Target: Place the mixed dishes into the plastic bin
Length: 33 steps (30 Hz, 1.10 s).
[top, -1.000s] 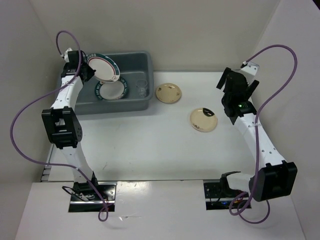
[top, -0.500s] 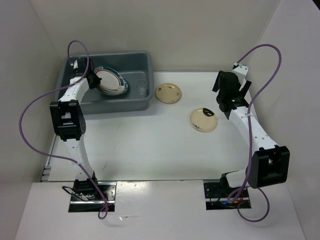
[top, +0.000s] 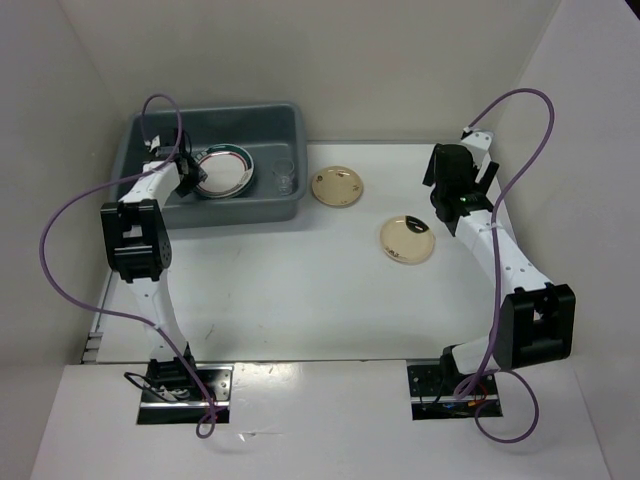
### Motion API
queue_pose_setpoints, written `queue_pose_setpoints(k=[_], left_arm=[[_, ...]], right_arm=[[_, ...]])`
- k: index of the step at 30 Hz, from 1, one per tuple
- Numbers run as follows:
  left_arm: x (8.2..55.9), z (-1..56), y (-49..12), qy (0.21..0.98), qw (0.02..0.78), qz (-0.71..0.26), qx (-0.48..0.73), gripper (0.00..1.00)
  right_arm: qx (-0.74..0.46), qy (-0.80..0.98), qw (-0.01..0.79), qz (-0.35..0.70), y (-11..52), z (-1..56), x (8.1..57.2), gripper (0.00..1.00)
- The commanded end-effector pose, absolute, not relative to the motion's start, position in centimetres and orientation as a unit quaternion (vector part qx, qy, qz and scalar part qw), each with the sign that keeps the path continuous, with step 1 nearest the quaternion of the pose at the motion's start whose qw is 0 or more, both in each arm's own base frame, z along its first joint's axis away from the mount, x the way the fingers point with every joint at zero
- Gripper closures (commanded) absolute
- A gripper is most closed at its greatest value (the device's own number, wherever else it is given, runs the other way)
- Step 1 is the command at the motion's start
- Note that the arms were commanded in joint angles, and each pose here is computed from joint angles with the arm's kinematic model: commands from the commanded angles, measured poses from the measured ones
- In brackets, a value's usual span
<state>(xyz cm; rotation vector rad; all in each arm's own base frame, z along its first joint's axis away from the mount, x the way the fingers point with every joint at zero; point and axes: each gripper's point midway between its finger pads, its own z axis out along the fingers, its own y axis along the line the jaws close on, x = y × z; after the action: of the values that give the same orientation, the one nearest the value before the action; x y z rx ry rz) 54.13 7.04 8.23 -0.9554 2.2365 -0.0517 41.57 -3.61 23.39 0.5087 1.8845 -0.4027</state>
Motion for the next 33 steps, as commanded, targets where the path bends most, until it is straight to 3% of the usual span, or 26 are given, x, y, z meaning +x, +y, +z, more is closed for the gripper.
queue_pose_setpoints(k=[1,2,5,10,14,18,19,24,26,30,33], left_arm=[[54.4,12.5,7.9,0.847,0.392,-0.009,-0.360,0.40],[54.3,13.0,7.9,0.847,0.396,-0.009,-0.356,0.33],[54.1,16.1,8.5,0.837,0.418,0.003,-0.353,0.28],[53.5,24.8,9.7,0.801,0.499,0.026,-0.330,0.00],[53.0,31.6,8.1,0.780,0.555,-0.021,-0.289,0.00],[52.0,35.0,2.0,0.778,0.564,-0.174,-0.215,0.00],[51.6,33.7,0.4,0.787,0.547,-0.199,-0.205,0.00],[49.7,31.4,-7.3,0.805,0.498,-0.292,-0.137,0.00],[48.7,30.8,-11.0,0.809,0.480,-0.321,-0.107,0.00],[46.3,28.6,-17.3,0.827,0.434,-0.354,-0.056,0.00],[44.1,27.1,-20.8,0.837,0.403,-0.370,-0.026,0.00]], right_arm=[[0.226,0.772,0.571,-0.168,-3.7,25.6,42.4,0.00],[0.226,0.772,0.571,-0.168,-3.7,25.6,42.4,0.00],[0.222,0.776,0.566,-0.166,-3.6,25.1,42.7,0.00],[0.217,0.792,0.545,-0.169,-3.2,23.1,43.8,0.00],[0.215,0.807,0.521,-0.180,-3.8,21.5,44.9,0.00],[0.207,0.840,0.472,-0.170,-3.6,17.2,46.5,0.06],[0.207,0.845,0.464,-0.167,-3.4,16.5,46.8,0.09],[0.209,0.858,0.435,-0.174,-4.4,14.5,47.9,0.54],[0.210,0.866,0.421,-0.169,-4.5,13.2,48.2,0.64],[0.222,0.868,0.406,-0.180,-5.6,12.4,47.9,0.94],[0.234,0.876,0.384,-0.177,-5.9,11.0,47.2,0.99]])
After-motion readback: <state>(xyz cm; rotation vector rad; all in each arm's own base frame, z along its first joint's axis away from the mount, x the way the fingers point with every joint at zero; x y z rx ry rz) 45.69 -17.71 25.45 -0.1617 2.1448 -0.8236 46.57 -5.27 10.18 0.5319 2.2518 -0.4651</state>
